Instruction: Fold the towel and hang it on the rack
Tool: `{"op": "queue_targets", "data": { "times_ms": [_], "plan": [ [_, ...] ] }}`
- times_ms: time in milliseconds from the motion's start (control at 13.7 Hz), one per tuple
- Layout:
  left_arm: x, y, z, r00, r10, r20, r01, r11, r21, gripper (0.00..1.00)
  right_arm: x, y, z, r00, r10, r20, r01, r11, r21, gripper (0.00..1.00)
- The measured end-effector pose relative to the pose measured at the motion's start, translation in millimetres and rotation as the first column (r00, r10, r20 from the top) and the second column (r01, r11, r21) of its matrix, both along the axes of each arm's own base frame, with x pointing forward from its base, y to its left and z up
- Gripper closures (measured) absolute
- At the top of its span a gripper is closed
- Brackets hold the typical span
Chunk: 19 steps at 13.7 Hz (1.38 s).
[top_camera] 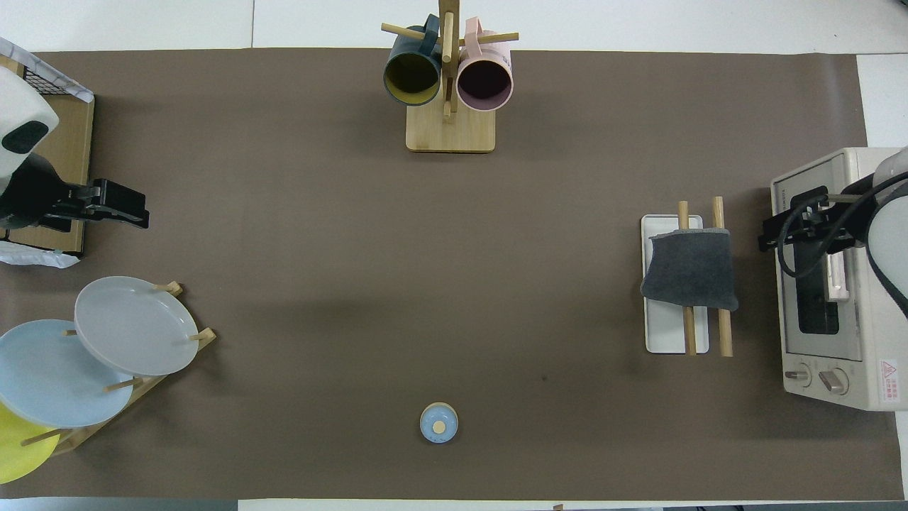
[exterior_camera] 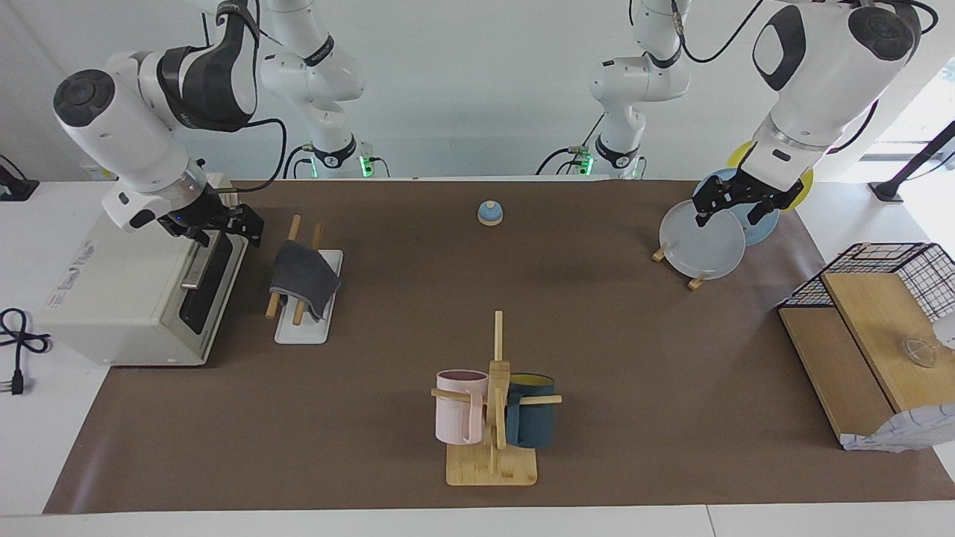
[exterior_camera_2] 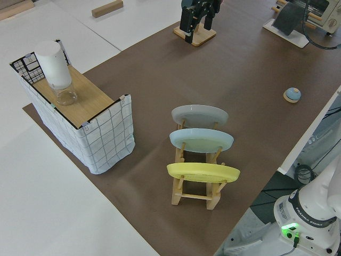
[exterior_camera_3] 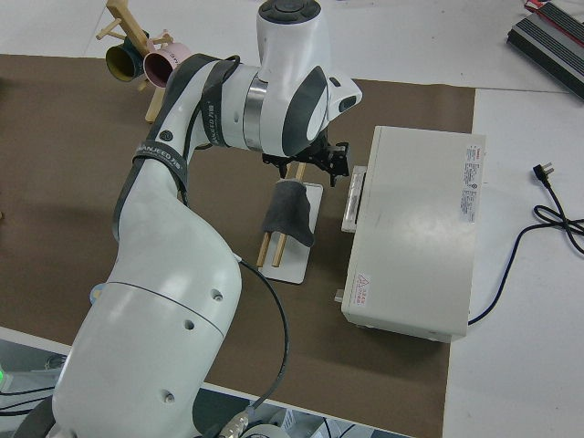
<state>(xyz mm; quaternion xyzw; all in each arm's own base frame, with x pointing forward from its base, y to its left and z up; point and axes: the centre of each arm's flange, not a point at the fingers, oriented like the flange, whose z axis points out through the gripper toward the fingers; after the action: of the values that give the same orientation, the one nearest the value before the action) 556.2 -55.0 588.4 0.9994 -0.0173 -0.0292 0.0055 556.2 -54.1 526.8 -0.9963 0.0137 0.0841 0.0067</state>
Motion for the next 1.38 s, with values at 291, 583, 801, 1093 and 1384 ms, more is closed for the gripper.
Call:
{"op": "queue_targets", "data": {
  "times_ms": [291,583,801,1093,1384],
  "plan": [
    [0,3,0,1.000,0.005,-0.004,-0.005,1.000,0.000,0.00,-6.7,22,28,0.999,0.041,-0.022,-0.041,0.999,-0.001,0.00],
    [-1,2,0,1.000,0.001,-0.005,-0.001,1.000,0.000,0.00,-7.4,27,31,0.998,0.051,-0.022,-0.051,0.999,-0.003,0.00],
    [-1,3,0,1.000,0.004,-0.005,-0.004,1.000,0.000,0.00,-2.3,29,42,0.998,0.059,0.006,-0.059,0.998,-0.019,0.00],
    [-1,8,1,1.000,0.013,-0.003,-0.013,1.000,0.000,0.00,6.6,44,49,0.996,0.091,0.021,-0.090,0.995,-0.040,0.00],
    [-1,8,1,1.000,0.013,-0.003,-0.013,1.000,0.000,0.00,4.3,36,49,0.997,0.076,0.010,-0.076,0.996,-0.040,0.00]
  ]
}}
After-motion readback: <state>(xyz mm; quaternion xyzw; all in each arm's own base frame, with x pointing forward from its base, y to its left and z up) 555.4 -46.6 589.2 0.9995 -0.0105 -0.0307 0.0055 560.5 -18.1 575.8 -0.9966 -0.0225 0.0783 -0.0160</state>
